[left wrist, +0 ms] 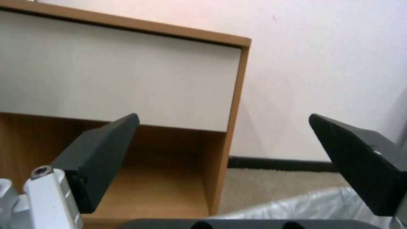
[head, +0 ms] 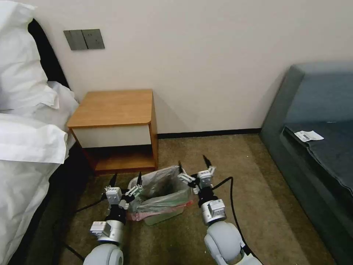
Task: Pick up the garbage bag from the table and place it over the trash can.
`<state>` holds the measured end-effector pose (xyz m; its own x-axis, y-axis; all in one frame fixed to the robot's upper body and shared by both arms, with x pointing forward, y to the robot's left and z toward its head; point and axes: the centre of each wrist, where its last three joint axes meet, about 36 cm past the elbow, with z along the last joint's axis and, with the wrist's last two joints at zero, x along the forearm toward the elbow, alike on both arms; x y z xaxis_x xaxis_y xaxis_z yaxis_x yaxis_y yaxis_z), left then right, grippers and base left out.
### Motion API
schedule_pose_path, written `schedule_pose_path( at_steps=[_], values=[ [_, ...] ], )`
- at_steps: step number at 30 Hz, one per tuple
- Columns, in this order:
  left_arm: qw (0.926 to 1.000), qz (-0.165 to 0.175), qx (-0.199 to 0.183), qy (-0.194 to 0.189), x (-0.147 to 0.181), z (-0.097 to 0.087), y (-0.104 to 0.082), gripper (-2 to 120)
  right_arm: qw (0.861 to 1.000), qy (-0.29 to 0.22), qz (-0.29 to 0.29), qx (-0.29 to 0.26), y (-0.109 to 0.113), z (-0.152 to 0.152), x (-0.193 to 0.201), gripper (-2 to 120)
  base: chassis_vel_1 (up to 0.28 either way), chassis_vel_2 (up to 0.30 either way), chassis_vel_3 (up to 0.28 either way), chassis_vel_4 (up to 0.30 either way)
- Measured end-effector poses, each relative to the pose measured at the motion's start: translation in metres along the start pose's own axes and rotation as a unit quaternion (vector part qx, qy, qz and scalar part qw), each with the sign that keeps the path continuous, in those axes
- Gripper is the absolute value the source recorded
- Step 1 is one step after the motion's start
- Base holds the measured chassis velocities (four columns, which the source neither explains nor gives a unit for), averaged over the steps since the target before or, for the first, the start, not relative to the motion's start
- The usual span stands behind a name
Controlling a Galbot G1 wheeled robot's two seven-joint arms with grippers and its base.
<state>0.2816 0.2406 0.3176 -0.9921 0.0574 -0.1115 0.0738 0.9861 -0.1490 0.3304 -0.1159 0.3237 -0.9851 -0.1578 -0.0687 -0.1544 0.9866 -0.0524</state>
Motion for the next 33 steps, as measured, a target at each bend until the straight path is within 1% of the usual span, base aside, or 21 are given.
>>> schedule_pose_path(
  at_steps=[1, 5, 33],
  values=[
    [0.9998, -0.002, -0.002, -0.017, -0.002, 0.004, 0.003, 100, 1.000, -0.006, 0.007, 0.005, -0.004, 0.012, -0.001, 100, 0.000, 0.000, 0.000, 0.000],
    [0.9998, -0.004, -0.001, -0.019, -0.002, 0.007, 0.005, 100, 1.000, -0.016, 0.013, 0.017, -0.009, 0.023, -0.002, 100, 0.000, 0.000, 0.000, 0.000],
    [0.9998, -0.006, 0.001, -0.016, -0.003, 0.008, 0.005, 100, 1.000, -0.016, 0.013, 0.017, -0.009, 0.023, -0.002, 100, 0.000, 0.000, 0.000, 0.000]
  ],
)
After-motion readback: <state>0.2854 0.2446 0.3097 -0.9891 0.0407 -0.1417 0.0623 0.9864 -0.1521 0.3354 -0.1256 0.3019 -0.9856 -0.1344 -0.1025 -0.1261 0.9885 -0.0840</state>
